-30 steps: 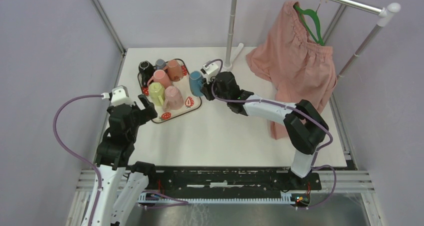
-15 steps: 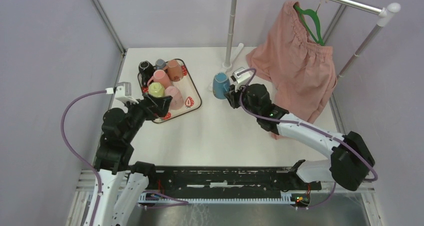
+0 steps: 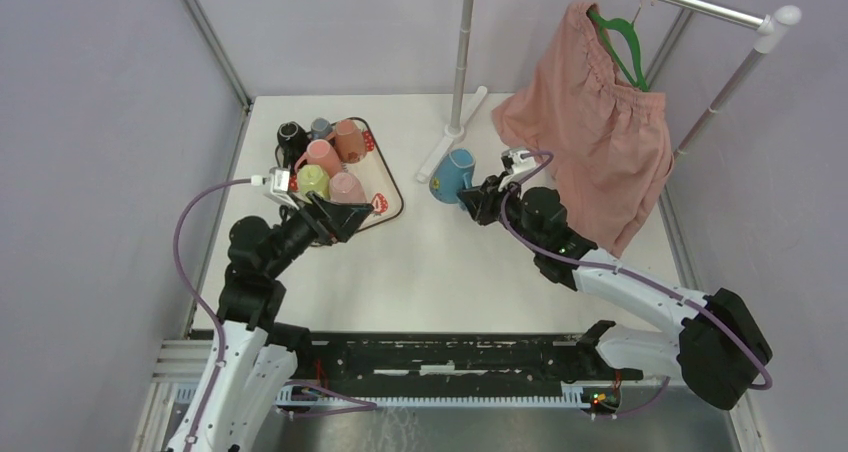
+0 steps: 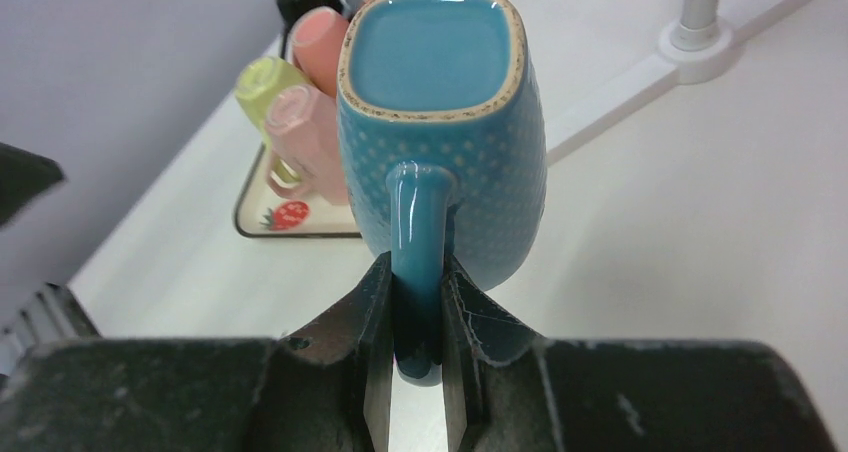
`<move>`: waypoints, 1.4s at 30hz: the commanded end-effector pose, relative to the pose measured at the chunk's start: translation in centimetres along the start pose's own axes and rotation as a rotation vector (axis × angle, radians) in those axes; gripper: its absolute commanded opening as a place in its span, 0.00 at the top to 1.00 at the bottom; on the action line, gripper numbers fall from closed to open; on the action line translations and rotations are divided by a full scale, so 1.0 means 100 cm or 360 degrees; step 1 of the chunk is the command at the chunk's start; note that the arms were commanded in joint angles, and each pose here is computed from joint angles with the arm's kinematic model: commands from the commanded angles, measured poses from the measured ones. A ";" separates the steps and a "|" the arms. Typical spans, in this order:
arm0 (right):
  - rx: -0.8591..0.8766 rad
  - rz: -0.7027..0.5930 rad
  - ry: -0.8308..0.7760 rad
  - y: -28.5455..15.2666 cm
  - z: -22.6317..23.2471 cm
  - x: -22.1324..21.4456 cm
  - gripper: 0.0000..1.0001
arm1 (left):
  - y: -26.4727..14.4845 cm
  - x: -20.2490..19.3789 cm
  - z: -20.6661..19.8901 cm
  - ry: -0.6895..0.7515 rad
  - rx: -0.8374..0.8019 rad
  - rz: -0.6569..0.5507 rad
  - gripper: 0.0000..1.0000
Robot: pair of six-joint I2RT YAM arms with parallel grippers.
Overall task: Turn the mug right side up
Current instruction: Turn over the cup on the tray.
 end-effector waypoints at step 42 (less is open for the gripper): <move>0.0997 -0.0826 0.1136 -0.034 0.090 0.086 1.00 | 0.087 -0.033 -0.077 -0.0428 -0.0981 -0.0079 0.26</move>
Point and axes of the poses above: each gripper's point midway between its finger pads, its own y axis out along the fingers, its own z axis along the line the jaws close on, x = y × z, the point moved 10 cm from there along -y, back along the fingers, and after that the axes turned 5 degrees about -y, right-handed, at the moved point
